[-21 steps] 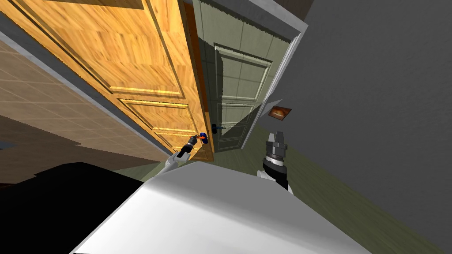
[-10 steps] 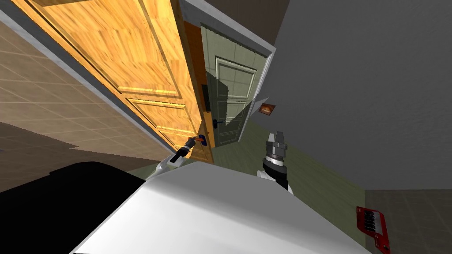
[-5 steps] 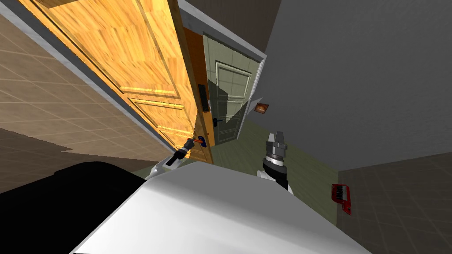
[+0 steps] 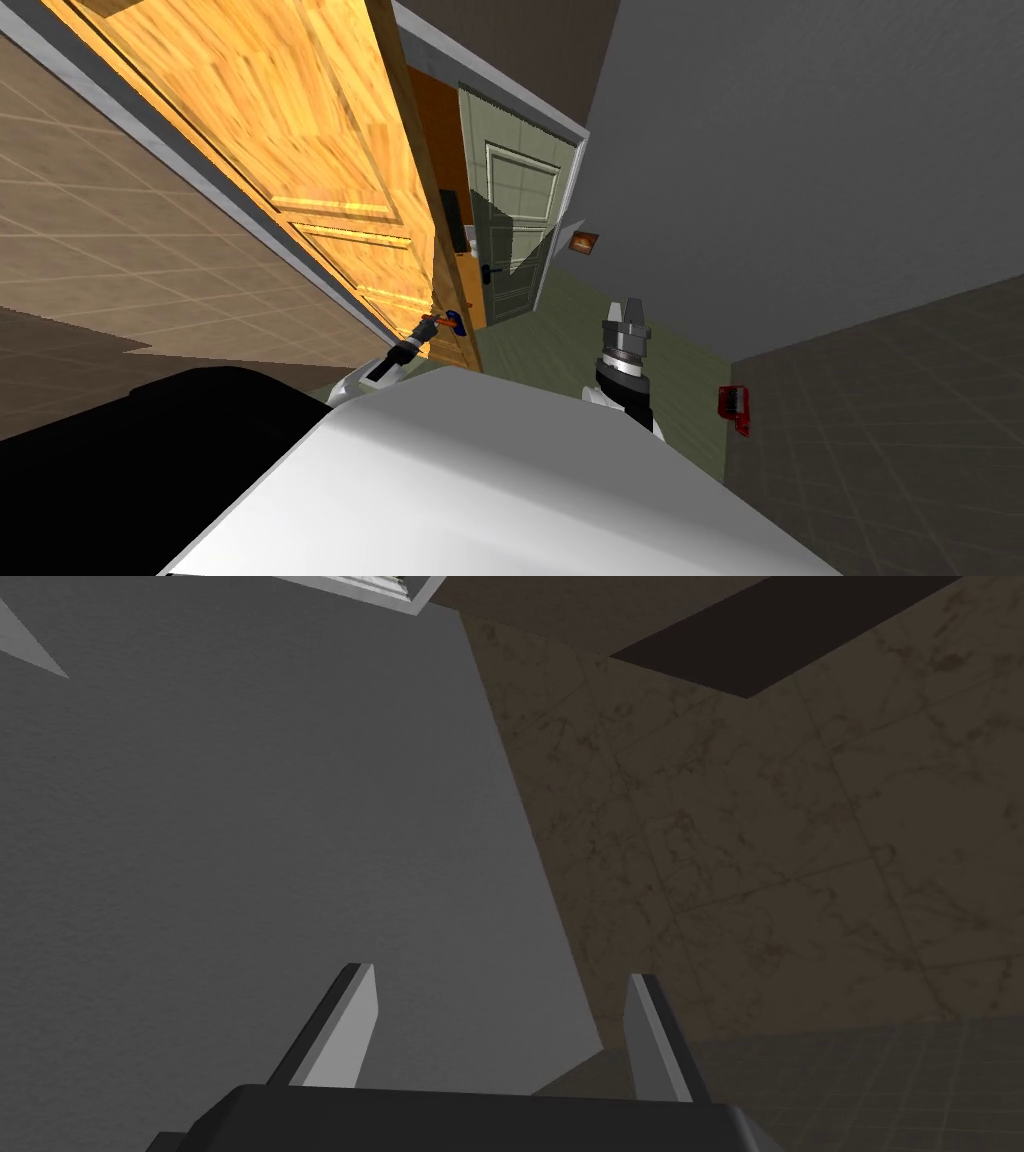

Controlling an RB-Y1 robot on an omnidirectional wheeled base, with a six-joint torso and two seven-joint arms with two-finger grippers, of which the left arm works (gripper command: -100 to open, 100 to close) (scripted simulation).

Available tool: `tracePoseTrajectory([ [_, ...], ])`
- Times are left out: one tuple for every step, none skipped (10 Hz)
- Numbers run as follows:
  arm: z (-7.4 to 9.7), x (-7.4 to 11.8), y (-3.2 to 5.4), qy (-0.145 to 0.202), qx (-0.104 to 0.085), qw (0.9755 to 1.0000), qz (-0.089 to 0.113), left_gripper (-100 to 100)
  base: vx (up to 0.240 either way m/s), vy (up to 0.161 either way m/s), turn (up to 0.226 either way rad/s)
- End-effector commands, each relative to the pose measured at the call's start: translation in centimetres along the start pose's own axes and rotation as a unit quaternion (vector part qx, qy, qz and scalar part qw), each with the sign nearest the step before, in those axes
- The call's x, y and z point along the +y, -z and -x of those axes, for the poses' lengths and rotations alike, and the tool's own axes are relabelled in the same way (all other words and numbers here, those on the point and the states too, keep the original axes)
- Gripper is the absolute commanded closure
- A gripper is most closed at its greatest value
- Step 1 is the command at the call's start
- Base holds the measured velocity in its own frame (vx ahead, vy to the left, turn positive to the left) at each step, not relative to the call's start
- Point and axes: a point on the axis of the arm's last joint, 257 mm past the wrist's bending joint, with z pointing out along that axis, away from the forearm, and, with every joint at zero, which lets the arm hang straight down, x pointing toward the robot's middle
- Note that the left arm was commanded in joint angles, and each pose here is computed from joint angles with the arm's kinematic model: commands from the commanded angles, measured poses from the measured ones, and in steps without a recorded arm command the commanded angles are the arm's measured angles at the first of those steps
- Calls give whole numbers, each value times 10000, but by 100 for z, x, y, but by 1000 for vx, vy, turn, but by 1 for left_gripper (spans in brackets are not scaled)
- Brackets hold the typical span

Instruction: Pull the door open

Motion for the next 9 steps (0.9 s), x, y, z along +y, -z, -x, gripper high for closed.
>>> tracePoseTrajectory([
  [-57,13,50,28,117,9999,-18,100,-208,90,-176],
  [-62,14,82,32,163,9999,-21,100,-218,68,-168],
  [-68,15,115,37,210,9998,-24,100,-225,64,-146],
  [-74,16,148,42,257,9997,-26,100,-216,67,-156],
  [-79,17,179,47,302,9995,-27,100,-215,68,-131],
  [-82,17,193,50,322,9995,-28,100,-173,75,-86],
  [-89,18,231,57,375,9993,-28,100,-160,71,-120],
  [-93,18,255,63,409,9991,-28,100,-177,61,-125],
  [-13,12,242,20,325,9995,-13,100,-79,34,-18],
])
